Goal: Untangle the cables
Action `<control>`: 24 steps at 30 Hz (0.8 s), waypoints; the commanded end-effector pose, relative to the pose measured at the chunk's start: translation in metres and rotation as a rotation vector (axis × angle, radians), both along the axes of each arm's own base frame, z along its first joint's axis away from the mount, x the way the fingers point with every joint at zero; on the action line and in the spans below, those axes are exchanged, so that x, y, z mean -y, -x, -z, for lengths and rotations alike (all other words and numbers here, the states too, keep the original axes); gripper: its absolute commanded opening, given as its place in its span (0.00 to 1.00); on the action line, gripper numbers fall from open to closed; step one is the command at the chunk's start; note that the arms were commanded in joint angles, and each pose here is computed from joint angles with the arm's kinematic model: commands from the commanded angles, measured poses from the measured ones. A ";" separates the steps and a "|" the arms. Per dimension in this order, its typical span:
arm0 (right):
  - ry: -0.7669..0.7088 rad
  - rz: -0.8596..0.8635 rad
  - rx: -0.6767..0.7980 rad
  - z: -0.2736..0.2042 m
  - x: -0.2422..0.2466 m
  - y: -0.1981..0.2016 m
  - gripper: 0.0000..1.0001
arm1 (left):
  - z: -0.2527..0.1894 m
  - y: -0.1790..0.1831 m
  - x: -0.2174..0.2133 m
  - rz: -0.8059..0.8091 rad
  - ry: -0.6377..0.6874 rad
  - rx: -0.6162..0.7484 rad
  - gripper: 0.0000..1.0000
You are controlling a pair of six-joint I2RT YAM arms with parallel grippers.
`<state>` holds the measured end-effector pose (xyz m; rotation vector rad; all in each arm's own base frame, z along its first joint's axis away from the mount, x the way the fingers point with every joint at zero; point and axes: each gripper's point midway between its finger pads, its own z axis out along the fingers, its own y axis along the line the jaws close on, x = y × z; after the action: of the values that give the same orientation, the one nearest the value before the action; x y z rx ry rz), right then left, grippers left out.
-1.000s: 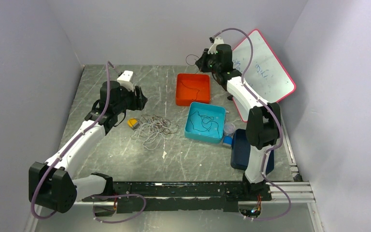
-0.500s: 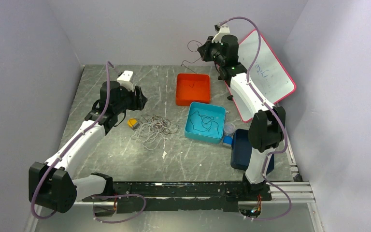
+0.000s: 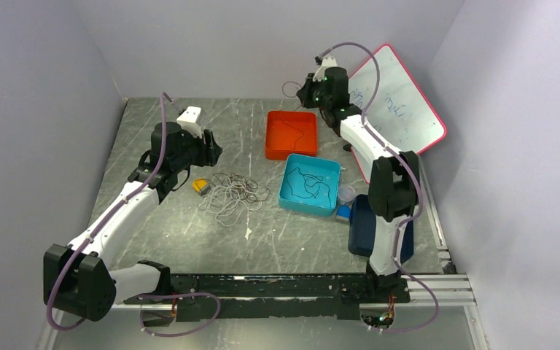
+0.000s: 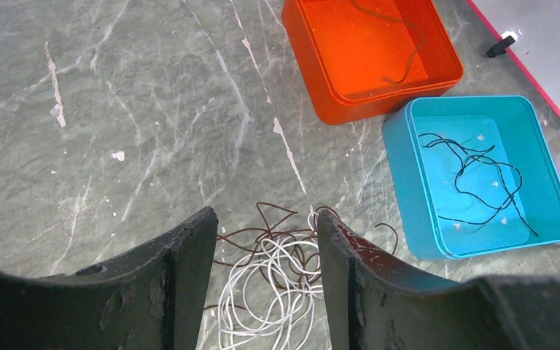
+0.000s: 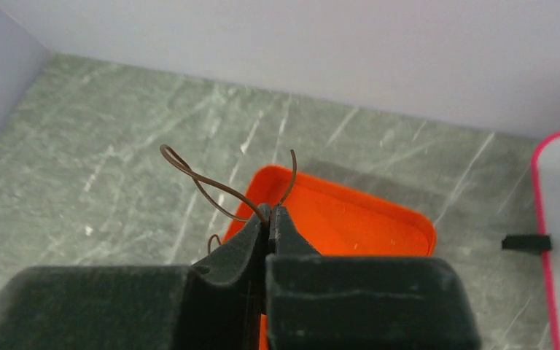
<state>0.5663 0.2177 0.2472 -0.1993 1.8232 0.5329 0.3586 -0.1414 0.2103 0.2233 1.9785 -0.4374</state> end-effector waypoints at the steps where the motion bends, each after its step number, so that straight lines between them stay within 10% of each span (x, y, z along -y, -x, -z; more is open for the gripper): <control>1: 0.054 0.005 -0.107 0.064 0.006 -0.005 0.00 | -0.007 -0.002 -0.004 -0.004 -0.006 0.028 0.58; 24: 0.102 0.043 -0.206 0.094 0.018 0.011 0.48 | -0.004 -0.003 -0.003 -0.003 -0.009 0.017 0.58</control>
<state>0.5519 0.2087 0.1163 -0.1902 2.1187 0.4719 0.3586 -0.1413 0.2102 0.2263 1.9783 -0.4354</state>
